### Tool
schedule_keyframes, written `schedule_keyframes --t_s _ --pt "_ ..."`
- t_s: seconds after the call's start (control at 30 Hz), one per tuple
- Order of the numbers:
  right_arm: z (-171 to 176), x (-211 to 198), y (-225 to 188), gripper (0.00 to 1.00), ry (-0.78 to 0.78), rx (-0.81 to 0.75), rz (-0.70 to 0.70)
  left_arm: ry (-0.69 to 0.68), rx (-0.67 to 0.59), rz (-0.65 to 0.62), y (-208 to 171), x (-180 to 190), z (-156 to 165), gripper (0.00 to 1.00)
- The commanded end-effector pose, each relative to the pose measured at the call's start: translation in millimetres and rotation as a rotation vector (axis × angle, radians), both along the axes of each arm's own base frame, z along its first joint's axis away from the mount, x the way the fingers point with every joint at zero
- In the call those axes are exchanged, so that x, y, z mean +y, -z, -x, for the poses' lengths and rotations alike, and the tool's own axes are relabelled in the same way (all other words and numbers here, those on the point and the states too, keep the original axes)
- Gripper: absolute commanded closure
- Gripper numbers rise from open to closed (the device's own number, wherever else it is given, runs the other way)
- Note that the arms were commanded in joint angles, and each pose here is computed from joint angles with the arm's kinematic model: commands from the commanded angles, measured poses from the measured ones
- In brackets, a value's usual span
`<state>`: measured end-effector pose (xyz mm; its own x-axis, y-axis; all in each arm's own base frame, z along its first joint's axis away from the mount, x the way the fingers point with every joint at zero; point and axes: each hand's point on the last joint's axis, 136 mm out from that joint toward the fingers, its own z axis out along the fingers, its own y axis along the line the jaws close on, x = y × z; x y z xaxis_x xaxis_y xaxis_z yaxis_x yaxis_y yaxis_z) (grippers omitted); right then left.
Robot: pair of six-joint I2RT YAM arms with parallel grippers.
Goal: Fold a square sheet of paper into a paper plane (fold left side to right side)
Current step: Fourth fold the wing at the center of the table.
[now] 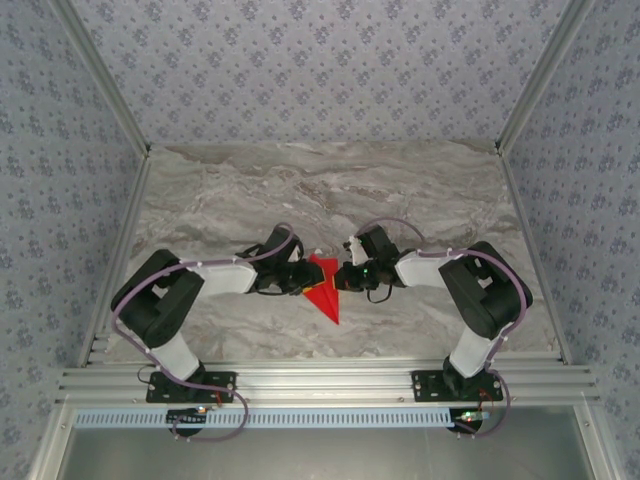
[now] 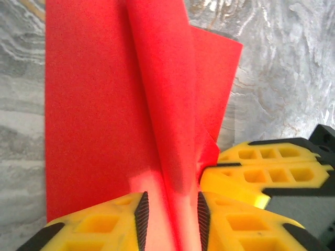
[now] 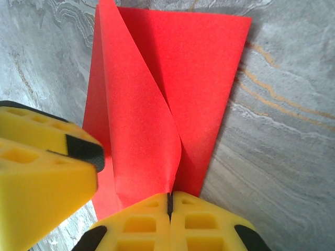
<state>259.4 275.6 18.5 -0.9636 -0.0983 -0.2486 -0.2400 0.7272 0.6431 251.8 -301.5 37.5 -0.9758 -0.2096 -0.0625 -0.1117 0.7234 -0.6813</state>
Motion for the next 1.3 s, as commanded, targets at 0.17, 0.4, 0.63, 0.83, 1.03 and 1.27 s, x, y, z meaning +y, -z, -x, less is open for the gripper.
schedule_keyframes --t_s 0.17,0.4,0.63,0.83,1.03,1.27 --pt "12 -18 29 0.96 0.007 0.049 0.144 0.067 -0.083 0.065 -38 -24 -14 0.79" --pt "13 -17 29 0.96 -0.001 0.046 0.144 0.089 -0.065 0.041 -20 -34 -25 0.82" --pt "13 -20 28 0.96 -0.005 0.039 0.163 0.078 -0.040 -0.026 3 -28 -27 0.83" --pt "13 -22 28 0.96 -0.009 0.032 0.185 0.069 0.005 -0.086 26 -17 -19 0.84" --pt "11 -21 25 0.96 -0.013 0.020 0.180 0.054 0.038 -0.121 43 -6 -10 0.84" --pt "-2 -6 -24 0.81 -0.020 -0.075 0.058 0.034 0.069 -0.130 55 3 0 0.85"
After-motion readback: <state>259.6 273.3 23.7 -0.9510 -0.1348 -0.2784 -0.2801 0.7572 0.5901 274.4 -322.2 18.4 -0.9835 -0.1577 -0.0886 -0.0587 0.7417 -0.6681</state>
